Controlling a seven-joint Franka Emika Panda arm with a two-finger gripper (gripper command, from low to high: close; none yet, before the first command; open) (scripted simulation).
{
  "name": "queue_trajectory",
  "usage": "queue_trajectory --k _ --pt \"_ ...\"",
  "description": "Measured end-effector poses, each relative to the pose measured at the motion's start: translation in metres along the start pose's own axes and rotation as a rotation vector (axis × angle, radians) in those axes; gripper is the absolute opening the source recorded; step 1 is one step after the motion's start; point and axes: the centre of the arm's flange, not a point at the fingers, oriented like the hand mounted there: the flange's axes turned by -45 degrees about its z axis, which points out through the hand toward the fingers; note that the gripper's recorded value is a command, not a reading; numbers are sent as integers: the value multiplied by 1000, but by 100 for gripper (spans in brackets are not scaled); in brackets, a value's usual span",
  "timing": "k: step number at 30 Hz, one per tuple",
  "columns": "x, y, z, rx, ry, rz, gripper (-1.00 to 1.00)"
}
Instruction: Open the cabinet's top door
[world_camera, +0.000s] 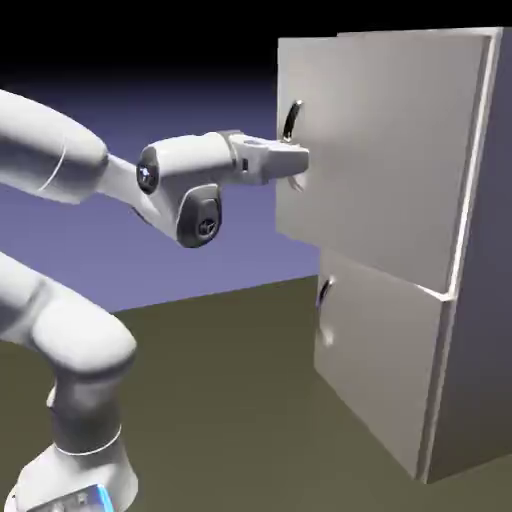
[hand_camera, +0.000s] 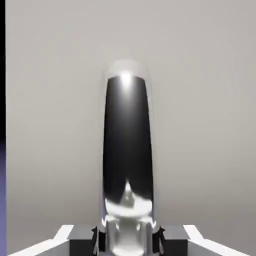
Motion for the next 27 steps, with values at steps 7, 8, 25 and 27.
queue_trajectory --k 7,8,25,27 --pt "0 -2 1 -14 -5 -7 -100" --pt "0 -1 0 -14 -7 -8 -100" --pt "2 44 -78 237 -12 -11 -100" --pt "2 51 -88 271 -12 -10 -100"
